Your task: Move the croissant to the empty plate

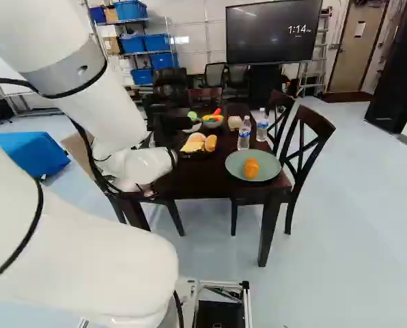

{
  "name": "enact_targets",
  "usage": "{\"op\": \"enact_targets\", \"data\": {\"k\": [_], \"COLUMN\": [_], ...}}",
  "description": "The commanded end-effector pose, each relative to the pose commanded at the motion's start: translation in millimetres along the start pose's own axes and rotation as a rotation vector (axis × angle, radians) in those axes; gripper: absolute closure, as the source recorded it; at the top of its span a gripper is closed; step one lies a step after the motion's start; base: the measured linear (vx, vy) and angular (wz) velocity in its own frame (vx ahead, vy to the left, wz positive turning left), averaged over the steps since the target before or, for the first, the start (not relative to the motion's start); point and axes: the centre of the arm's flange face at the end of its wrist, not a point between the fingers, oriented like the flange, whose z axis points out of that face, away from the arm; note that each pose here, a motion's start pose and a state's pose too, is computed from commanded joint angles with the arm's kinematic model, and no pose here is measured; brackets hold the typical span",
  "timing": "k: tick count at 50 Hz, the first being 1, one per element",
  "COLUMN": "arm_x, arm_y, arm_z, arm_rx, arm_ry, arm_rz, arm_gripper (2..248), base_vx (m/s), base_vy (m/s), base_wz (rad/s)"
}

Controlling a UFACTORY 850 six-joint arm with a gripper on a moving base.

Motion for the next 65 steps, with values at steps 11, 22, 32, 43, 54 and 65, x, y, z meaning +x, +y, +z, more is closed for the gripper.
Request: {"op": "enact_targets", "data": {"k": [11, 22, 32, 43, 54, 65], "arm_x": [-11.5, -20.6, -27.0, -32.0, -34.7, -35.3], "arm_y": [0.2, 0.5, 0.7, 0.9, 1.0, 1.0], "arm_z": [-6, -11, -15, -19, -20, -21], "arm_rx": [-0.006, -0.011, -0.015, -0.018, -0.020, -0.021], "arm_ry": [0.038, 0.069, 0.091, 0.108, 0.117, 0.119], "arm_rz": [0.008, 0.014, 0.018, 0.021, 0.022, 0.023], "arm_gripper": [3, 3, 3, 3, 3, 3], "base_vx": [0.000, 0.000, 0.000, 0.000, 0.000, 0.000], "base_vy": [0.000, 0.000, 0.000, 0.000, 0.000, 0.000], "base_wz": [0.000, 0.000, 0.000, 0.000, 0.000, 0.000]}}
